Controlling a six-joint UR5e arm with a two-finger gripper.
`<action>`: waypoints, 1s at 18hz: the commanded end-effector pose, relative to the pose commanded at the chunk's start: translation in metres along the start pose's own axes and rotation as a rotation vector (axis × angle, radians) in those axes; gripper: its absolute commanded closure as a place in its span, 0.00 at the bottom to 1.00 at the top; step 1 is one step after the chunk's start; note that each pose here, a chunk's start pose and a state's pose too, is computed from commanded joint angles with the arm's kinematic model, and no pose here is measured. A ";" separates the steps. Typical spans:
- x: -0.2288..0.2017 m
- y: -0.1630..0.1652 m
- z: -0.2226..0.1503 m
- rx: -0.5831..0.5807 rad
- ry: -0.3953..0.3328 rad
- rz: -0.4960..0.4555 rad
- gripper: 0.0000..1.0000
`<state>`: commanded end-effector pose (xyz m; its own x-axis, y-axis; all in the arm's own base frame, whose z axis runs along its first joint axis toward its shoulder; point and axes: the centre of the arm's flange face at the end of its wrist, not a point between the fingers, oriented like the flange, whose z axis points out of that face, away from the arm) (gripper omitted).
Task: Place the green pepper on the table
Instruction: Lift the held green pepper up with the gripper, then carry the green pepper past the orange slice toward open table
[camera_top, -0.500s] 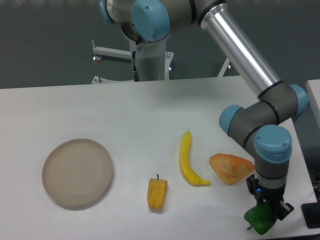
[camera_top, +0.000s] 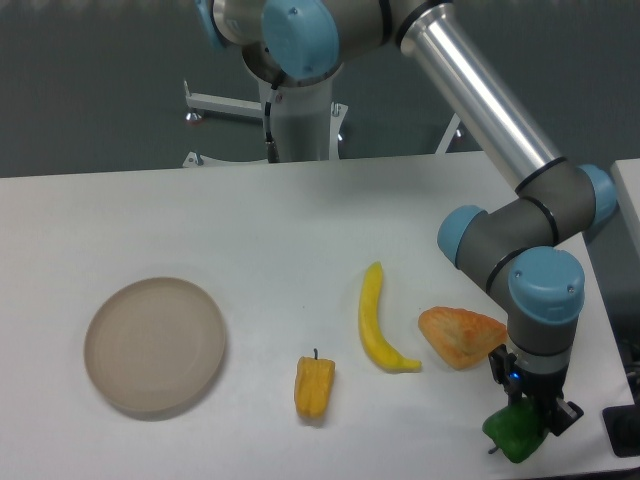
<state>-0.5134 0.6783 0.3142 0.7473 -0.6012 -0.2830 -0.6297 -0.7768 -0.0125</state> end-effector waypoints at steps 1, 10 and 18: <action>0.005 0.002 -0.005 0.006 0.008 -0.004 0.64; 0.070 0.069 -0.049 0.066 0.124 -0.056 0.64; 0.152 0.129 -0.052 0.147 0.210 0.087 0.64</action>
<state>-0.4698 0.4773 0.3196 0.7072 -0.7020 -0.0842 -0.7058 -0.6942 -0.1409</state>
